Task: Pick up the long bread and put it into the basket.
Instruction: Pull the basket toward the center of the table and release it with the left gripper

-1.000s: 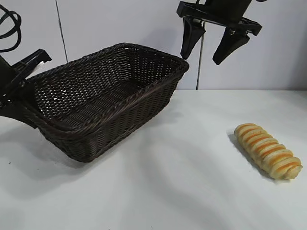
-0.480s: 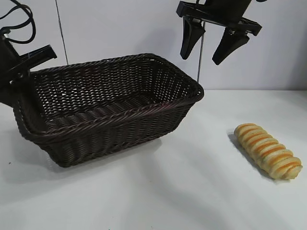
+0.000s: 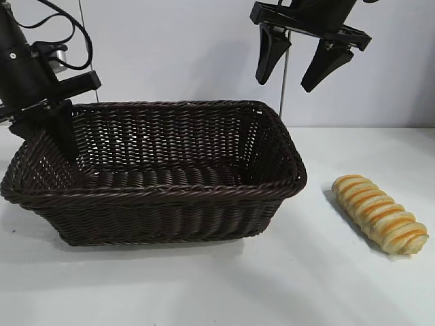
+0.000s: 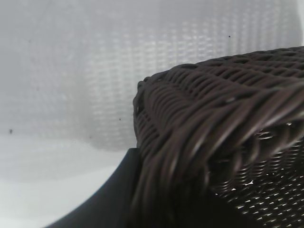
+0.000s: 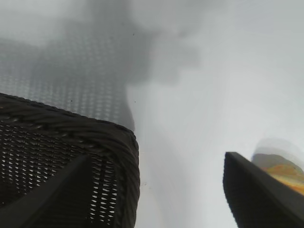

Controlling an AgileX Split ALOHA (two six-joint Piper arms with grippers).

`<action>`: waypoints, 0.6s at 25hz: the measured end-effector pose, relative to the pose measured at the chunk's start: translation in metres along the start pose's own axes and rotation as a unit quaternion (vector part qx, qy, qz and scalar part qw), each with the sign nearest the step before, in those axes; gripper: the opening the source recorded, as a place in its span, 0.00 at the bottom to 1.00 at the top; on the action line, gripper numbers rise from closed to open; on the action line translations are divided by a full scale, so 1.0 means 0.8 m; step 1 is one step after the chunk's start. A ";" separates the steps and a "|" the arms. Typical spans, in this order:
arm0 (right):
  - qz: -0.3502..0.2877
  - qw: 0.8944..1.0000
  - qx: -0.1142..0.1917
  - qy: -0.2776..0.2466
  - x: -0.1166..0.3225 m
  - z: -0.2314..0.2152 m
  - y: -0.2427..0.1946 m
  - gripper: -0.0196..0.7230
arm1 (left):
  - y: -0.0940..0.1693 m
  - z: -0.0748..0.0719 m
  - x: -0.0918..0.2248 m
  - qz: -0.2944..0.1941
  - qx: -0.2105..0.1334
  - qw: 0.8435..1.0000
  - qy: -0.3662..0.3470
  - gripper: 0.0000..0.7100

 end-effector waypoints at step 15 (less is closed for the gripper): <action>-0.001 1.000 0.000 -0.001 0.000 0.000 0.000 0.77 | -0.038 0.008 -0.017 0.004 0.007 1.000 -0.006 0.16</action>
Point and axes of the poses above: a point on each arm's last joint axis where the gripper is mounted, y pointing back along that axis away from the gripper, z along the wrist's bending axis when the last joint is at zero, x = y × z, the point moved 1 cm from there along -y, pointing out along that axis toward the gripper, and after that the axes turned 1 degree about y, right-handed, at the moved point
